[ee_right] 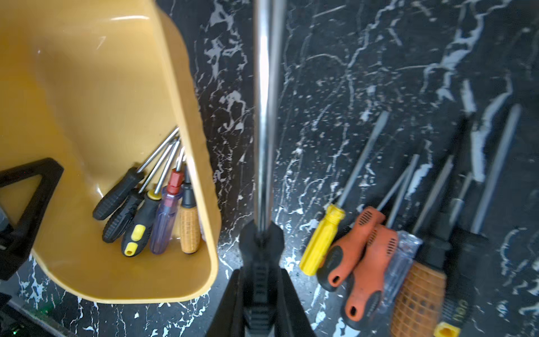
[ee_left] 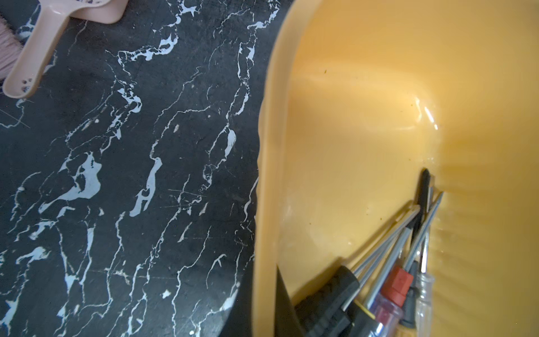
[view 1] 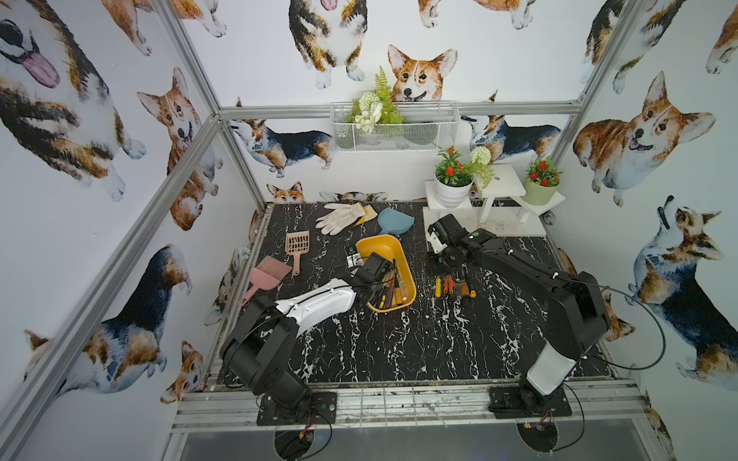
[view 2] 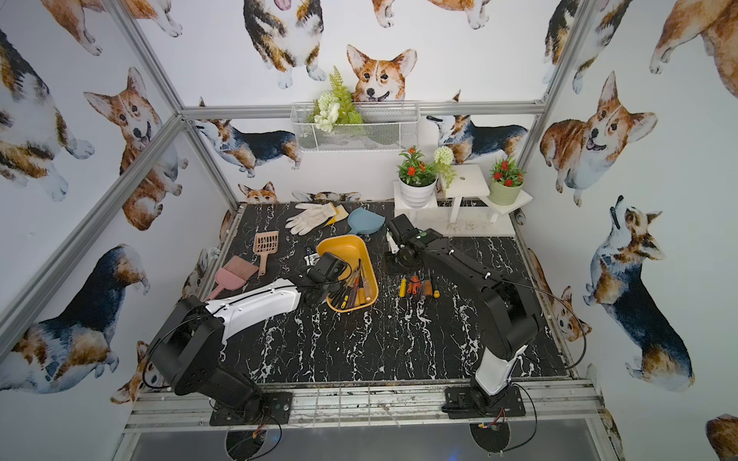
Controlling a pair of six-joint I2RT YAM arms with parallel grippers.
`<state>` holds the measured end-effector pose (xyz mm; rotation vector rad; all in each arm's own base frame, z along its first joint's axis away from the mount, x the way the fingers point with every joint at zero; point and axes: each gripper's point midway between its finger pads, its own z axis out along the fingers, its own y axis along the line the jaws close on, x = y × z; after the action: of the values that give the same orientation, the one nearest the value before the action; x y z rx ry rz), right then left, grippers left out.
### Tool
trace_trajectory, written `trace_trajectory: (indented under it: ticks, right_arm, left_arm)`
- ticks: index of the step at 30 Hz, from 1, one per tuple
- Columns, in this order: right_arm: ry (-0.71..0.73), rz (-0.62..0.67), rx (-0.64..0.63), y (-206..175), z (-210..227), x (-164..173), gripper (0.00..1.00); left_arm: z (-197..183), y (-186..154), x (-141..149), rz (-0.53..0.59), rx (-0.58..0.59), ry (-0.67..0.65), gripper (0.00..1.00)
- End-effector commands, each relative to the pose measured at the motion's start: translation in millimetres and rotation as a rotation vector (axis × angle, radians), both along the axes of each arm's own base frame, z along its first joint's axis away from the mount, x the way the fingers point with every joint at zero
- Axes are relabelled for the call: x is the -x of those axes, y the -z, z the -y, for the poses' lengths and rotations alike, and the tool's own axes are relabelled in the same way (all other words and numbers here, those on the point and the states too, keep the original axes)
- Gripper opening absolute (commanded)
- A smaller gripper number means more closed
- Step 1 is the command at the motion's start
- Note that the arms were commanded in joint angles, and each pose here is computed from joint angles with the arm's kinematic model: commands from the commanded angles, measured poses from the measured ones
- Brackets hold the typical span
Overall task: Take out the screwdriver from the storage box
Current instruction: Pick up the screwdriver from the storage box, then place the screwdriver at the center of the board.
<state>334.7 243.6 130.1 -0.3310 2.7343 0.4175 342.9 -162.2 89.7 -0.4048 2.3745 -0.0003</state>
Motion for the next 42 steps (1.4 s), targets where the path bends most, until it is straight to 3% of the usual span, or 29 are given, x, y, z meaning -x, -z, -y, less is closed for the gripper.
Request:
trace_trajectory:
  ticks: [1,11,27,33,42]
  right_arm:
    - [0.042,-0.009,0.025,2,21,-2,0.00]
    - [0.154,-0.091,0.128,37,80,1,0.00]
    - [0.176,-0.200,0.194,81,92,11,0.00]
    - [0.185,-0.190,0.219,80,97,11,0.21]
    - [0.184,-0.171,0.196,72,93,8,0.29]
  left_arm:
    - [2,-6,-6,0.034,0.020,-0.018,0.00]
    - [1,-6,-5,0.031,0.014,-0.016,0.00]
    - [1,-8,-6,0.033,0.010,-0.015,0.00]
    - [1,-8,-5,0.031,0.010,-0.016,0.00]
    - [2,-7,-6,0.030,0.011,-0.014,0.00]
